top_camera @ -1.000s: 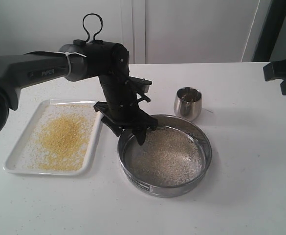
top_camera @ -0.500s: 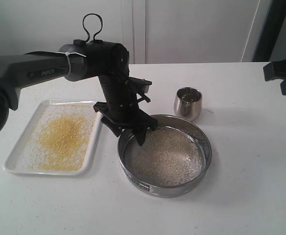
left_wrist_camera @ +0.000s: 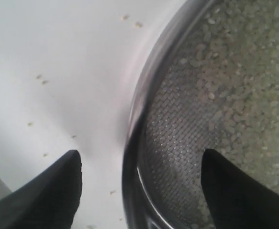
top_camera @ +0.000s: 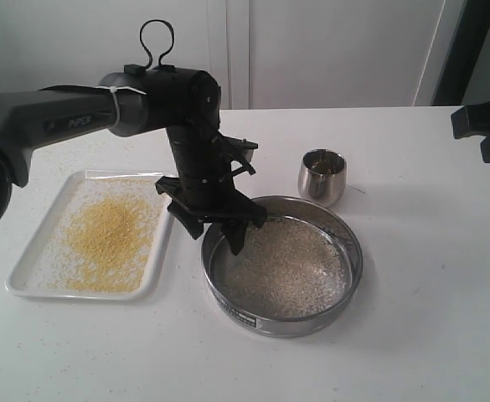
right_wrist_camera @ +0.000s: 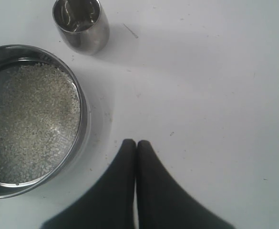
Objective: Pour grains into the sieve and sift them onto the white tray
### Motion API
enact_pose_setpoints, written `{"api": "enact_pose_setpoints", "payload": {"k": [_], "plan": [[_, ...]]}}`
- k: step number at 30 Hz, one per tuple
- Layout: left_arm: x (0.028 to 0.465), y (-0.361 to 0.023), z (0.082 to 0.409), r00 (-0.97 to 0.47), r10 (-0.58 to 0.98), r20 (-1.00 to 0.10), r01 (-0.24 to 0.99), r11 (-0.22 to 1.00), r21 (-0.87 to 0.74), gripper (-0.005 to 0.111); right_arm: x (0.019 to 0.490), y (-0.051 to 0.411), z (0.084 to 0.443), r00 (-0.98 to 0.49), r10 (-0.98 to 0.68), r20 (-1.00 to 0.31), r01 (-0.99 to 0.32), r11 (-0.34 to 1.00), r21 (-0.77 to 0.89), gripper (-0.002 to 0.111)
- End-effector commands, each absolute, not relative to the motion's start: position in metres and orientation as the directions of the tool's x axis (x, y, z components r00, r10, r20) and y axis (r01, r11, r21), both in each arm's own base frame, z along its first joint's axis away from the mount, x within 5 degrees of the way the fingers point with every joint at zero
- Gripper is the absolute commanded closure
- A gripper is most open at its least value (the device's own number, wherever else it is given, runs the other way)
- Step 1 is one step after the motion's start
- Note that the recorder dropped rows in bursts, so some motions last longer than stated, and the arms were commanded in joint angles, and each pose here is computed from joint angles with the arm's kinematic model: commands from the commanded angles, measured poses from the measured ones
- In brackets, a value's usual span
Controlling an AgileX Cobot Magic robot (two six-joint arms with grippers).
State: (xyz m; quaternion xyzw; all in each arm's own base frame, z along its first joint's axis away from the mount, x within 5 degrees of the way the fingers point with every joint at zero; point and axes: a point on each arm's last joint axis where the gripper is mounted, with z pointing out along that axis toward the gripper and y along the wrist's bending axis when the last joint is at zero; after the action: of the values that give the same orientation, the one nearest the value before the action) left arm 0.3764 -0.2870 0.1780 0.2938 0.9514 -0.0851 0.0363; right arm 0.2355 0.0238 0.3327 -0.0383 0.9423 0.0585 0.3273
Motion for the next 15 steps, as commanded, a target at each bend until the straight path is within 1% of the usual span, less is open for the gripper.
{"api": "enact_pose_setpoints", "payload": {"k": [1,15], "plan": [[0.371,-0.287,0.198,-0.819,0.555,-0.144,0.572,0.807,-0.144,0.034,0.235,0.022,0.333,-0.775,-0.031,-0.632,-0.106,0.991,0.082,0.108],[0.366,-0.279,0.242,-0.797,0.556,-0.234,0.590,0.801,-0.106,0.034,0.235,0.022,0.333,-0.775,-0.031,-0.632,-0.106,0.991,0.082,0.108]]}}
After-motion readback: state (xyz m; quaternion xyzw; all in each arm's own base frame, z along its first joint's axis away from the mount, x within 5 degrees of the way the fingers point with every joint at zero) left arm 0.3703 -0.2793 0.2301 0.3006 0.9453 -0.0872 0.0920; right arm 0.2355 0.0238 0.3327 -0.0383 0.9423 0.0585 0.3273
